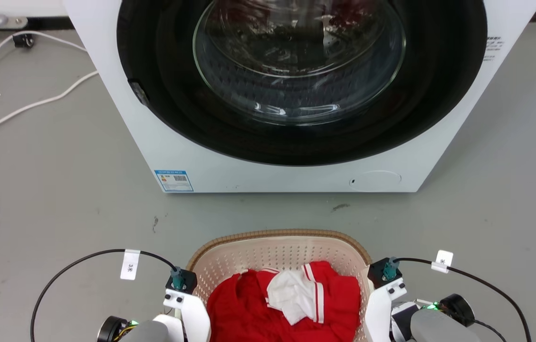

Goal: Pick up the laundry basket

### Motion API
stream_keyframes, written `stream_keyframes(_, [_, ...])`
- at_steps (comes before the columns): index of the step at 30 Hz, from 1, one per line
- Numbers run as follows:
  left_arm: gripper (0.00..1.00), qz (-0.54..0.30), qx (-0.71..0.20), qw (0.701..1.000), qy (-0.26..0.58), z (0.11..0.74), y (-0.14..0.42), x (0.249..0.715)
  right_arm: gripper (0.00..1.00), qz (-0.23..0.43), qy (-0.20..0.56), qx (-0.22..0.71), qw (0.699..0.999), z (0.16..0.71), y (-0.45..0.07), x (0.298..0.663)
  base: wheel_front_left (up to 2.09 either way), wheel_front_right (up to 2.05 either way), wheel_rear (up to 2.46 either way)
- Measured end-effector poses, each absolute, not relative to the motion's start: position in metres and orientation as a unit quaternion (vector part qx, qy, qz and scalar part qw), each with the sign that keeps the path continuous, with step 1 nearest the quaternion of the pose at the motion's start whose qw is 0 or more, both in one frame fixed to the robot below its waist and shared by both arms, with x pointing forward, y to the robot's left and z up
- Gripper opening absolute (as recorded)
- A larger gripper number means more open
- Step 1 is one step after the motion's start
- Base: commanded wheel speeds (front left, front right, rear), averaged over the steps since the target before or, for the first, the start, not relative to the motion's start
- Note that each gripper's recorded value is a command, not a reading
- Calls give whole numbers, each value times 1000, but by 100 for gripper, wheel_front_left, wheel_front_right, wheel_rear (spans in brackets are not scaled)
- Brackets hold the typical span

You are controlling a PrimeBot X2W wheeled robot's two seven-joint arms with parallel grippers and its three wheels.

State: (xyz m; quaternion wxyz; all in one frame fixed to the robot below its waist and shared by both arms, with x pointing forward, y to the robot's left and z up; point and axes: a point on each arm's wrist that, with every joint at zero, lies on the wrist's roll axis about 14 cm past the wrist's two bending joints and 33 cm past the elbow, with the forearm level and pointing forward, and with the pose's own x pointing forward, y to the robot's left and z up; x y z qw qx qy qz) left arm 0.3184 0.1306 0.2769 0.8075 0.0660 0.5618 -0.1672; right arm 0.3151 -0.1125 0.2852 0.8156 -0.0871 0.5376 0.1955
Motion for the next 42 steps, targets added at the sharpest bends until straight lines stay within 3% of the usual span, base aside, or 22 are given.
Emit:
stream_keyframes(18, [0, -164, 57, 792, 585, 294, 130, 299, 0, 194, 547, -90, 810, 303, -112, 298, 0, 0, 0])
stream_keyframes(42, [0, -165, 55, 794, 583, 299, 131, 291, 0, 198, 542, -92, 812, 307, -110, 290, 0, 0, 0])
